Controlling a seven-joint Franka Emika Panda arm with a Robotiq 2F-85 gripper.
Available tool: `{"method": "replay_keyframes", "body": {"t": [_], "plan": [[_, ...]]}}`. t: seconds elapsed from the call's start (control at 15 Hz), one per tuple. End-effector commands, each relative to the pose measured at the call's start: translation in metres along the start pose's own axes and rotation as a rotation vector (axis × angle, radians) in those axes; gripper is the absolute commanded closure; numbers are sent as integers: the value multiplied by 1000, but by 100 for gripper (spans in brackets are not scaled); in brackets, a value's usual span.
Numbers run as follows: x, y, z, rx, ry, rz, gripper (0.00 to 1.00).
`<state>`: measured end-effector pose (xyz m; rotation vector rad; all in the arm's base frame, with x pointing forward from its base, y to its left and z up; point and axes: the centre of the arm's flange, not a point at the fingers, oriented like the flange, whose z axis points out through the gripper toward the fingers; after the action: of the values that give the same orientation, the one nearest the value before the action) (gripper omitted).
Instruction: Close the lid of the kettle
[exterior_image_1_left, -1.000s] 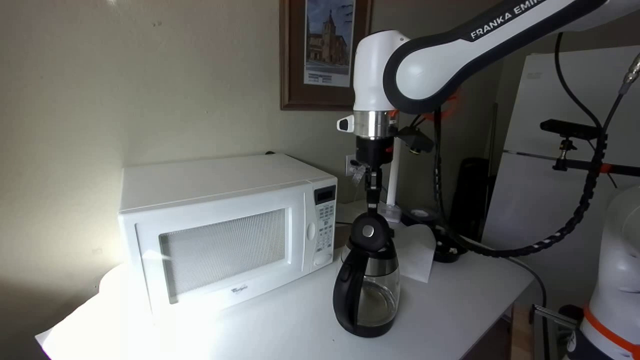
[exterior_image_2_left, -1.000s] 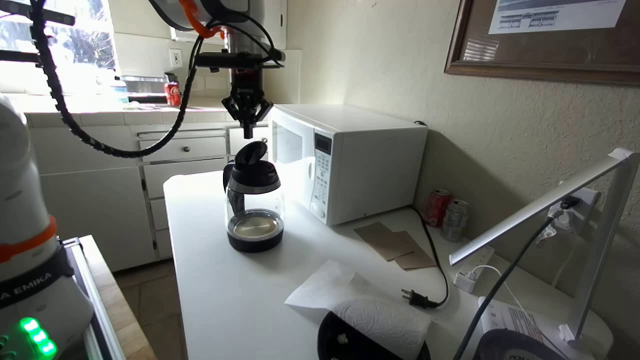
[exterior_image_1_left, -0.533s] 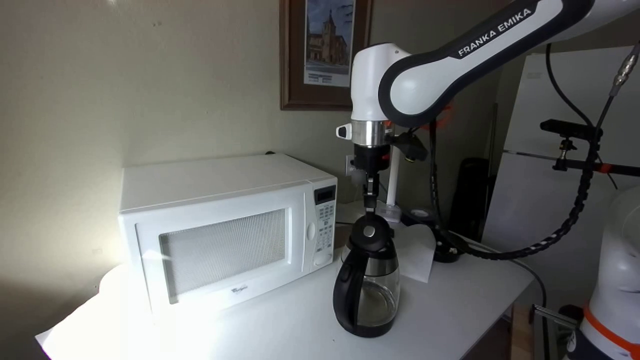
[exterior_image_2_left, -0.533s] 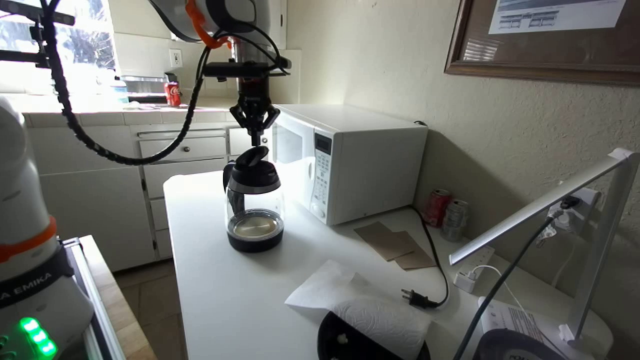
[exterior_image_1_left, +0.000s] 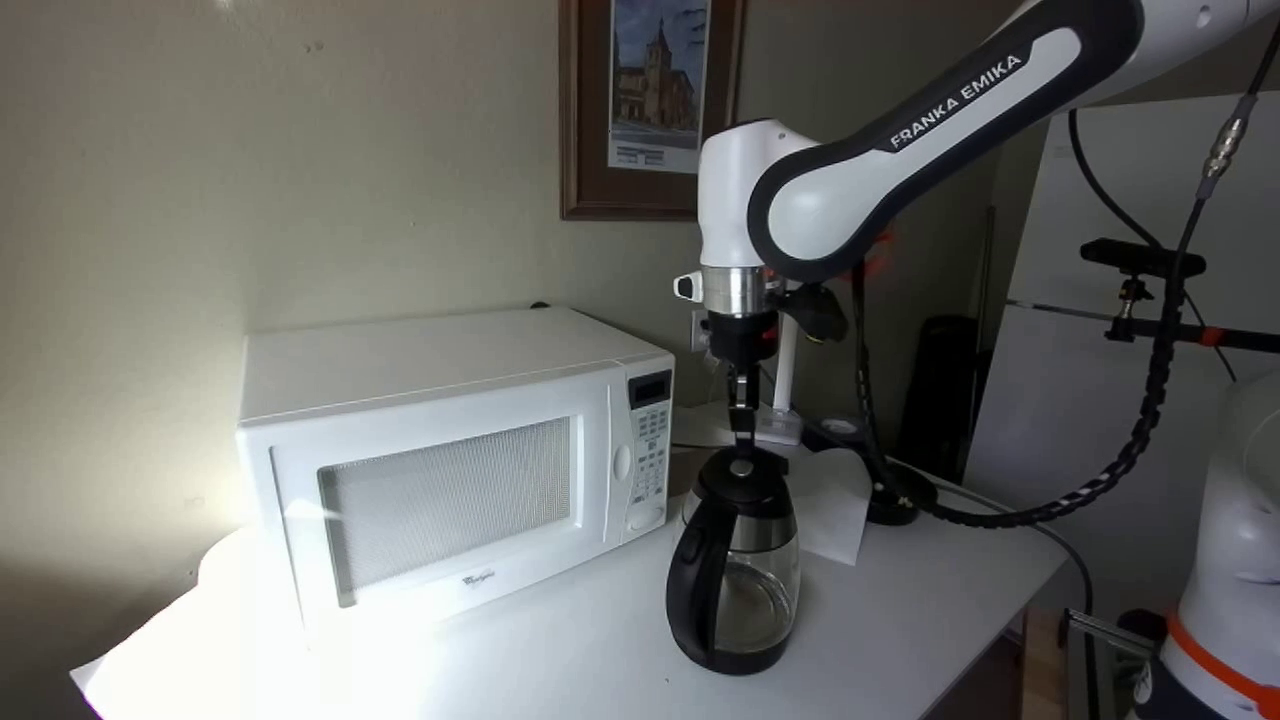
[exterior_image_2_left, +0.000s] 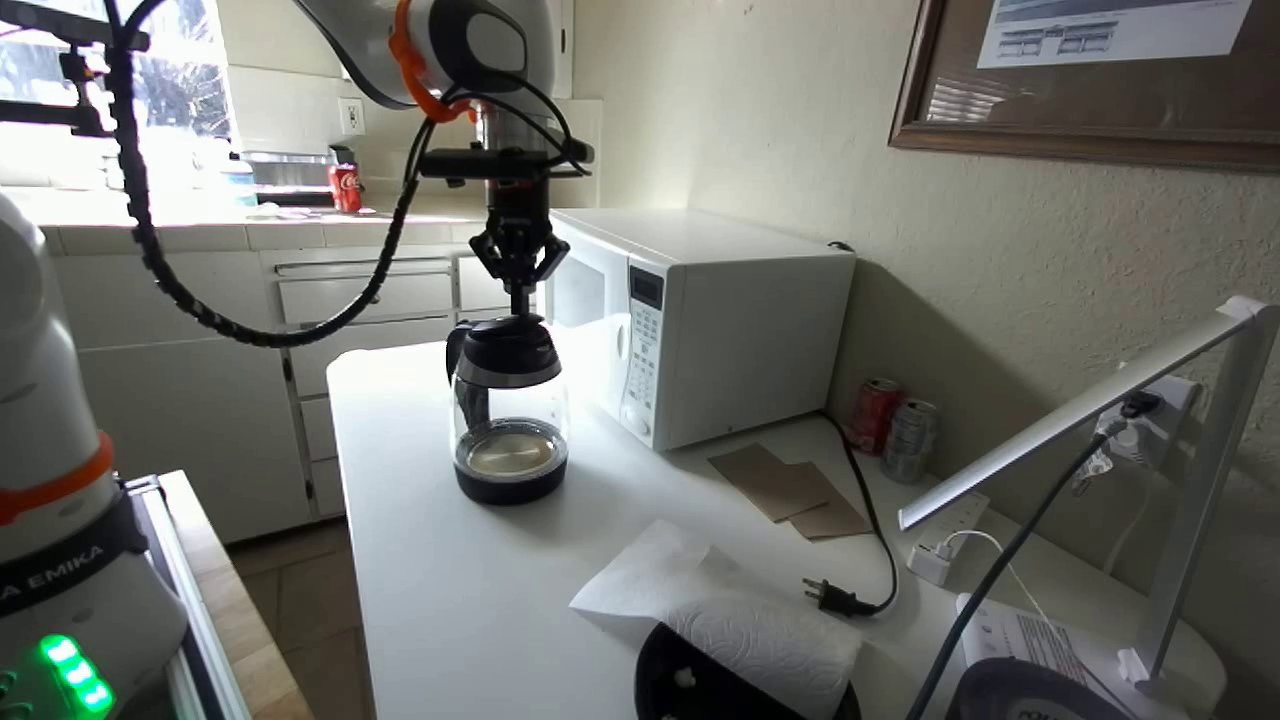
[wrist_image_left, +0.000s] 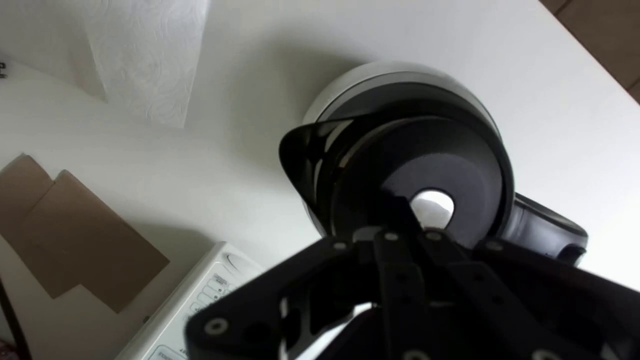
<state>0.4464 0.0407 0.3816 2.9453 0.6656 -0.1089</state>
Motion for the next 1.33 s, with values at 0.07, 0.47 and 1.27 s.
{"method": "replay_keyframes", "body": {"t": [0.07,0.47,1.27], "plan": [[0,6,30,7,-31,-3,100],[2,12,42,19,-27,-9,100],[-11,4,-19,-14,31,-3,76]]}}
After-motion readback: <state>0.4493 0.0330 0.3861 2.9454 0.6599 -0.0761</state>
